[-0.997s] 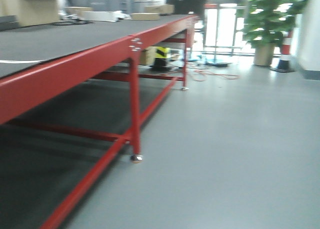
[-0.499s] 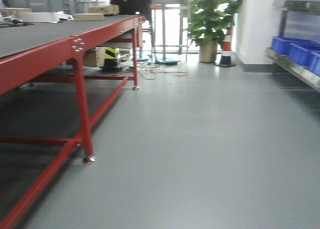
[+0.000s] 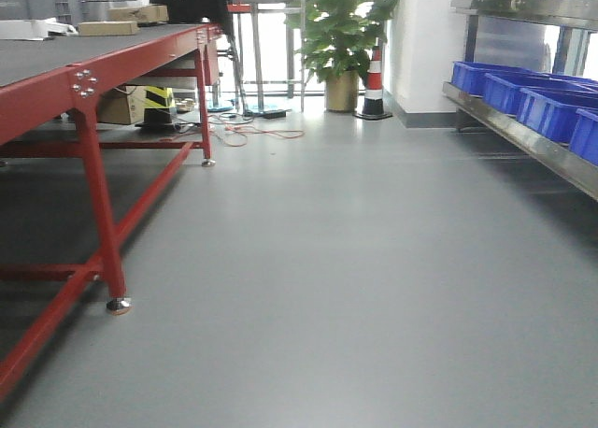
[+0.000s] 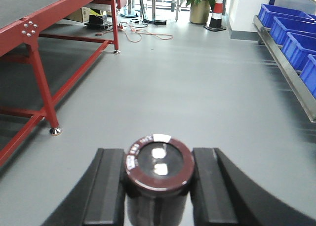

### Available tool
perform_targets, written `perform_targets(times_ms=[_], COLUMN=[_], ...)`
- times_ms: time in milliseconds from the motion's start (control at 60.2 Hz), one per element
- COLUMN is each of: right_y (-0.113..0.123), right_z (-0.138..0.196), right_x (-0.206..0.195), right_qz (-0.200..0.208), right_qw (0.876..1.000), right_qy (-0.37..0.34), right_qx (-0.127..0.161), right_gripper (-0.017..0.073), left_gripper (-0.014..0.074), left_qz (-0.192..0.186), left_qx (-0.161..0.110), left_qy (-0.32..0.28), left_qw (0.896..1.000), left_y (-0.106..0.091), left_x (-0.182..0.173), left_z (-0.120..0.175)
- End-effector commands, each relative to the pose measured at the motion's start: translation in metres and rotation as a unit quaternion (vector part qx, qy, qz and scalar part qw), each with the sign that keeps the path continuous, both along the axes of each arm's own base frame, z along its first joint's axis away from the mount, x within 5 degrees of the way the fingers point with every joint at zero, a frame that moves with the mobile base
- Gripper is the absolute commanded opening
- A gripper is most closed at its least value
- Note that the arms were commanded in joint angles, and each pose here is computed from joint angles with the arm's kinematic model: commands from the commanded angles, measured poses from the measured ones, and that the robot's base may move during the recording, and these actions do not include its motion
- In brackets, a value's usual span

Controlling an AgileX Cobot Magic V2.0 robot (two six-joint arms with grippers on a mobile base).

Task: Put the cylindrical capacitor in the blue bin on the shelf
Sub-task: 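Drive the base away from the table toward the bin shelf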

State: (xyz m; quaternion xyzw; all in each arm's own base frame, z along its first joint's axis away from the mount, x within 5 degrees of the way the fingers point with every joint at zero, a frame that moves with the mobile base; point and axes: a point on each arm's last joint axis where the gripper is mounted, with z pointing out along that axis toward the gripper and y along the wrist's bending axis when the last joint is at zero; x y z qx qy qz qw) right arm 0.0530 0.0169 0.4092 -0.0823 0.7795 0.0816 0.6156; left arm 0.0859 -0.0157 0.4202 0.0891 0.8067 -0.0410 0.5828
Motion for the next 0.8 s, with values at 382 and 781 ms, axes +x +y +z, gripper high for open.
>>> perform_targets(times_ms=[382,781], right_y=[-0.0003,-0.0003], right_z=[0.0039,0.0039], right_x=[-0.0005,-0.0005], right_qz=[-0.001,-0.001], right_qw=[1.000,1.000], right_qy=[-0.014,-0.014], right_qx=[0.001,0.001], right_gripper=[-0.0162,-0.0162], left_gripper=[-0.0111,-0.0111], left_qz=[-0.005,-0.005], left_qx=[-0.003,-0.003], left_qy=[-0.018,-0.018], left_qw=[1.000,1.000], left_y=[0.0006,0.0006], left_x=[-0.0049,-0.0049], left_z=[0.0041,0.0041])
